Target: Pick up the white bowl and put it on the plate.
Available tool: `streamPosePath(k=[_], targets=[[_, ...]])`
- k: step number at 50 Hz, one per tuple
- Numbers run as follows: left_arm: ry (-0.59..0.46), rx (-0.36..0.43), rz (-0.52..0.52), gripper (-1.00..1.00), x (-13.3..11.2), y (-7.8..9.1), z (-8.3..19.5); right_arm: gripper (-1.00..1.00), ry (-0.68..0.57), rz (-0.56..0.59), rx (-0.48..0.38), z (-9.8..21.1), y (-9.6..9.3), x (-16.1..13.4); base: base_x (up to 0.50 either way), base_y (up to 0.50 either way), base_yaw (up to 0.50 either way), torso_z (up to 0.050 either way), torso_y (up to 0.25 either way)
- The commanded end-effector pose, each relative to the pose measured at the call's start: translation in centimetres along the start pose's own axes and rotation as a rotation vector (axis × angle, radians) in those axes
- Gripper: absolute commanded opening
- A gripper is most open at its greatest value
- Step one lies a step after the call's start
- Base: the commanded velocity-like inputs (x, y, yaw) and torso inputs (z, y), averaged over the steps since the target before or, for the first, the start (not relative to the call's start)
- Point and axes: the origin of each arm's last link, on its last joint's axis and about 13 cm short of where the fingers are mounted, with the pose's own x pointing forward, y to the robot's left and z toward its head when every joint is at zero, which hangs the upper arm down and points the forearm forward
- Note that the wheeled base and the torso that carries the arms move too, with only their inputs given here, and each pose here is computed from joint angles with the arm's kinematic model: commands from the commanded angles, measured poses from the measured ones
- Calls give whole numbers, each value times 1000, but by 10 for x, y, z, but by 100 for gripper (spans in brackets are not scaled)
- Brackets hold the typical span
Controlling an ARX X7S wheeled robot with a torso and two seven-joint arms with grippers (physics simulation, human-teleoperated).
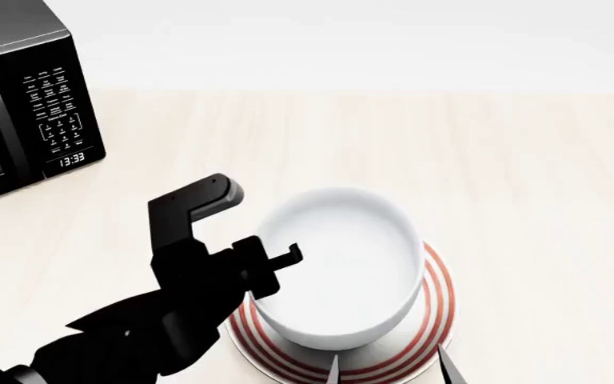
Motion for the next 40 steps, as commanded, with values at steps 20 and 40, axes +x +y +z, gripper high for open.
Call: streamPosePath(k=[20,40], targets=[[-34,-7,3,-100,0,-3,5,100,1,0,2,-1,0,0,0,0,0,1,0],[13,105,64,-100,-2,-3,4,100,3,2,2,-1,0,0,0,0,0,0,1]])
